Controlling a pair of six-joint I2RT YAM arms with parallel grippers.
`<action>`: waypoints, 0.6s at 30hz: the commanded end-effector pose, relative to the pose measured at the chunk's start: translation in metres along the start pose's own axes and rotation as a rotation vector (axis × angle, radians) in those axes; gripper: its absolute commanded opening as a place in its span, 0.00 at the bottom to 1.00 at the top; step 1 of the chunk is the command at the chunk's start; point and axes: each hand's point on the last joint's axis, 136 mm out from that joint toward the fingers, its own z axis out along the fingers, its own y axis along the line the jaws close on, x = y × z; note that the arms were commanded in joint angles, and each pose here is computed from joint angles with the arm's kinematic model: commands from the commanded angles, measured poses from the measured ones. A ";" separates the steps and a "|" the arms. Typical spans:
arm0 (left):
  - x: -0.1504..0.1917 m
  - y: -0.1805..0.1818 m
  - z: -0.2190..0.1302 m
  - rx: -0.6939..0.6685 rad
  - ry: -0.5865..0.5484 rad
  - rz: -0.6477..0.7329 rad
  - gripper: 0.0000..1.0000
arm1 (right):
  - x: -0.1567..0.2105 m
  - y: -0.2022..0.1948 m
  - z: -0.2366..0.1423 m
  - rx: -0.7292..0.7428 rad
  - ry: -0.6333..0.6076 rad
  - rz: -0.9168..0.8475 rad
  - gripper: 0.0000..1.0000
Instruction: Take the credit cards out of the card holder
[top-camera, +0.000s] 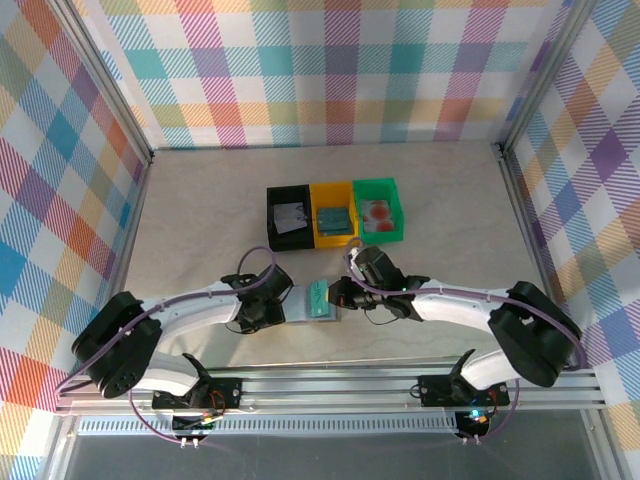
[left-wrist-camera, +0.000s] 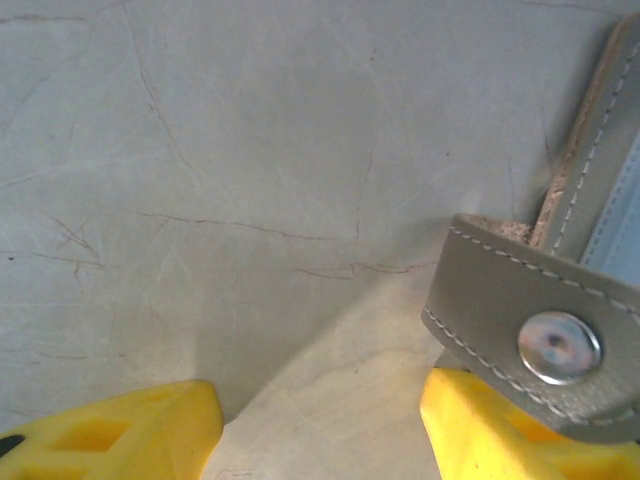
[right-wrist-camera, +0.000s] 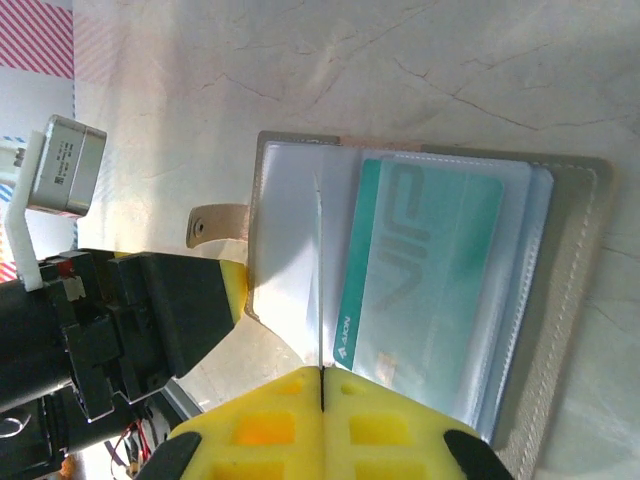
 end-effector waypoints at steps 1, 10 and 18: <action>0.013 -0.045 0.007 0.247 0.070 0.045 0.60 | -0.002 0.001 -0.011 -0.009 -0.019 -0.027 0.00; -0.004 -0.068 -0.057 0.499 -0.076 0.115 0.61 | -0.021 0.012 -0.054 -0.091 -0.110 0.007 0.00; -0.011 -0.080 -0.101 0.714 -0.198 0.120 0.61 | -0.027 0.027 -0.080 -0.185 -0.153 0.015 0.00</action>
